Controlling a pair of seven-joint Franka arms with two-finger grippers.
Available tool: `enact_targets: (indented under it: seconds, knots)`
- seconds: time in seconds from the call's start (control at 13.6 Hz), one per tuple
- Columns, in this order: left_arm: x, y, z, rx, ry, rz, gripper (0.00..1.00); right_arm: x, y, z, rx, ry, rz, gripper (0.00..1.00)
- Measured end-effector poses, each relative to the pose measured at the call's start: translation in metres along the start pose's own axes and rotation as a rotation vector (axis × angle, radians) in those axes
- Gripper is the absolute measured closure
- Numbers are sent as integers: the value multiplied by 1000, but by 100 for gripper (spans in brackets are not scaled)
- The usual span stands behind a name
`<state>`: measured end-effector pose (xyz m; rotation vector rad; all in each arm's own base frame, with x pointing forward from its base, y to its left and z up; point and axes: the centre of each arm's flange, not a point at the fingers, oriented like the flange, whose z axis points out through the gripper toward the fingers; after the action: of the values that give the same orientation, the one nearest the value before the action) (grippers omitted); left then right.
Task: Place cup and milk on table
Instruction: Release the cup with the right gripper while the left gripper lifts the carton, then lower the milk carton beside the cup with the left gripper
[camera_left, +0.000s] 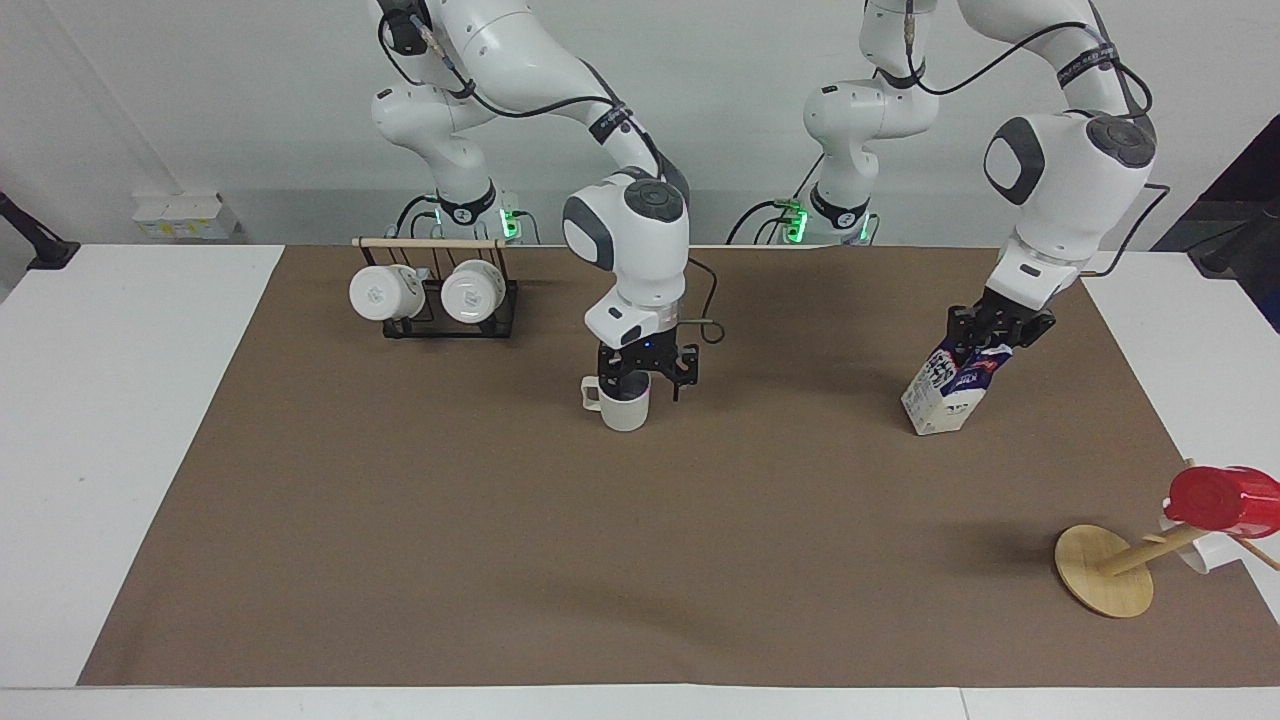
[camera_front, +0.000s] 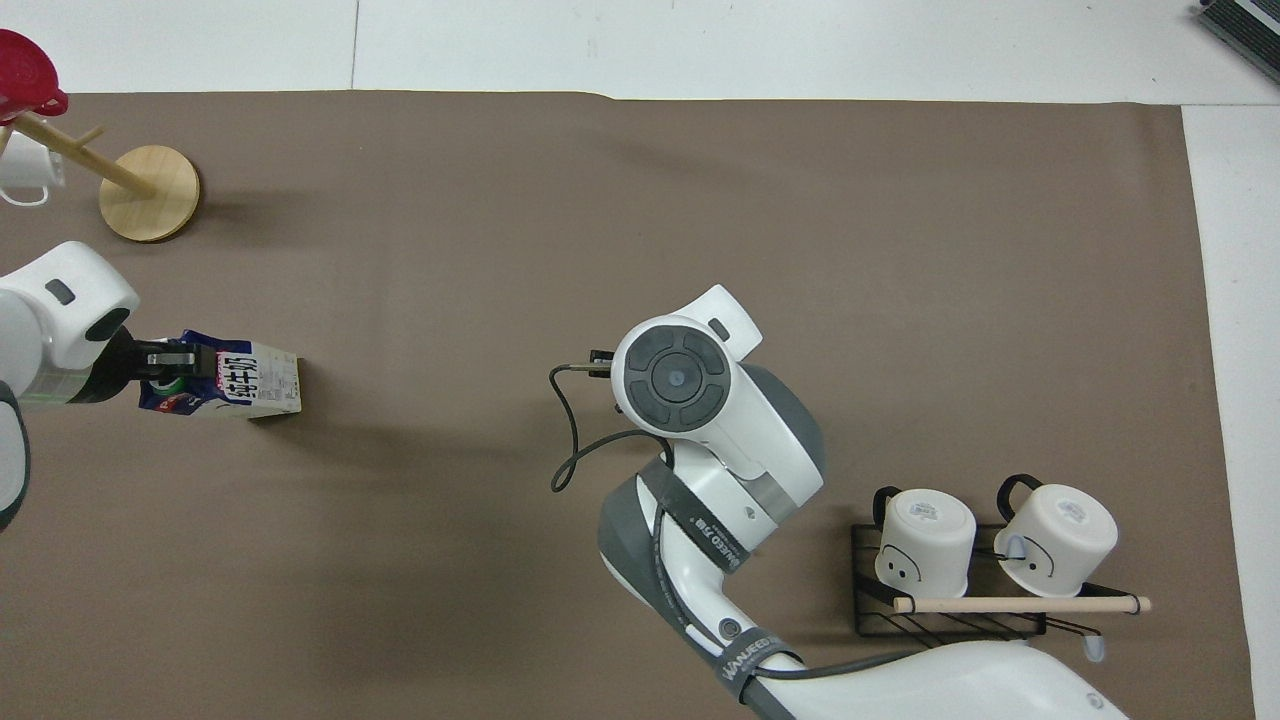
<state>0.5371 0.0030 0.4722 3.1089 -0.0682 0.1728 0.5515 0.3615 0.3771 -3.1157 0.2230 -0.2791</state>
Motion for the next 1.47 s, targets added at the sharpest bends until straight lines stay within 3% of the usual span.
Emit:
enact_targets:
  seconds: [0.29,0.44,0.73,0.95,1.47]
  knots:
    - [19,5,-53,-6,-29,-13,56,48,61,-67,6,52,112,0]
    - [22,21,-57,-8,-37,-42,56,69,107,-102,-9,73,124,0]
    - [17,106,-50,-15,-65,-76,56,111,233,-149,-63,101,97,0]
    - [3,176,-52,-21,-67,-114,56,125,302,-174,-91,125,87,0]
    - [-47,313,-52,-59,-45,-164,57,112,335,-256,-159,-44,9,0]
